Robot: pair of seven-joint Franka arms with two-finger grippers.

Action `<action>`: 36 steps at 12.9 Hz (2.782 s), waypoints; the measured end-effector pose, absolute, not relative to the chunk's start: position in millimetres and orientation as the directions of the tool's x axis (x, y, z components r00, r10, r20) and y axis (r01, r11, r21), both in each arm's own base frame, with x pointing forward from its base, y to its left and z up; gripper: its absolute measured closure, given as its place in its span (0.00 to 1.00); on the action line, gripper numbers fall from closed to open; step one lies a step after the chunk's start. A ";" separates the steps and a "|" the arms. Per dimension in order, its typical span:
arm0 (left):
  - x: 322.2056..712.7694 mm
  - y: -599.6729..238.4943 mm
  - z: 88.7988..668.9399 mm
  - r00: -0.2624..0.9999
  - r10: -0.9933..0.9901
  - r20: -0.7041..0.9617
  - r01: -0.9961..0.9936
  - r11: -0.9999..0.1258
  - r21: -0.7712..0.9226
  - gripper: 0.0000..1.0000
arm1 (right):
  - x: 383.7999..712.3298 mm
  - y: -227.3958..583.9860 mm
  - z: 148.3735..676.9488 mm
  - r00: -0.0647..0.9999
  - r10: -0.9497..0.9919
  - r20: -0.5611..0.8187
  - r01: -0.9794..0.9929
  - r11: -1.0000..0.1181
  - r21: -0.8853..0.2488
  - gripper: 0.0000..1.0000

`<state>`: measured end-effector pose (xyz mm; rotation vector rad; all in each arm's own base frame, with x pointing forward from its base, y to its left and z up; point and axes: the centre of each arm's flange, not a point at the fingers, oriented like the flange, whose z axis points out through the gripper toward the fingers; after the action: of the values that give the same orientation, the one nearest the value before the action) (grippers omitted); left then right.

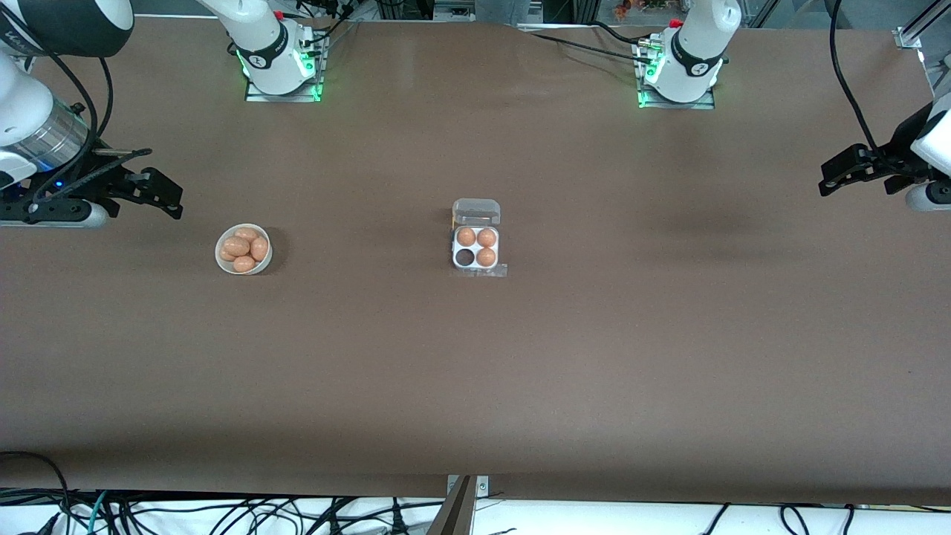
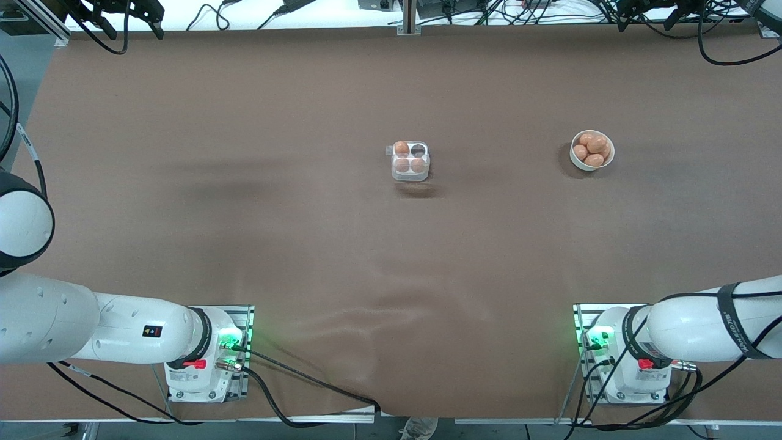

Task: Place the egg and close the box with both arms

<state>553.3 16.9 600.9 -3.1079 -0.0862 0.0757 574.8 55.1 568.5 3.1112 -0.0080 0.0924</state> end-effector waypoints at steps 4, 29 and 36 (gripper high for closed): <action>553.6 17.9 600.4 0.997 0.058 -0.048 0.056 -0.998 -0.033 0.02 | 575.2 52.2 567.9 0.998 -0.018 0.056 -0.018 -1.000 0.003 0.00; 553.7 23.7 600.5 0.997 0.051 -0.049 0.050 -0.998 -0.032 0.01 | 575.2 51.0 567.8 0.998 -0.017 0.054 -0.017 -1.000 0.000 0.00; 555.0 23.5 598.3 0.997 0.051 -0.052 0.049 -0.998 -0.033 0.01 | 582.3 51.5 508.2 0.987 0.124 -0.099 0.125 -0.992 0.004 0.00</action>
<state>555.0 23.5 598.3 -3.1079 -0.0779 0.0823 582.3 51.5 508.2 3.1219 0.1962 -0.1540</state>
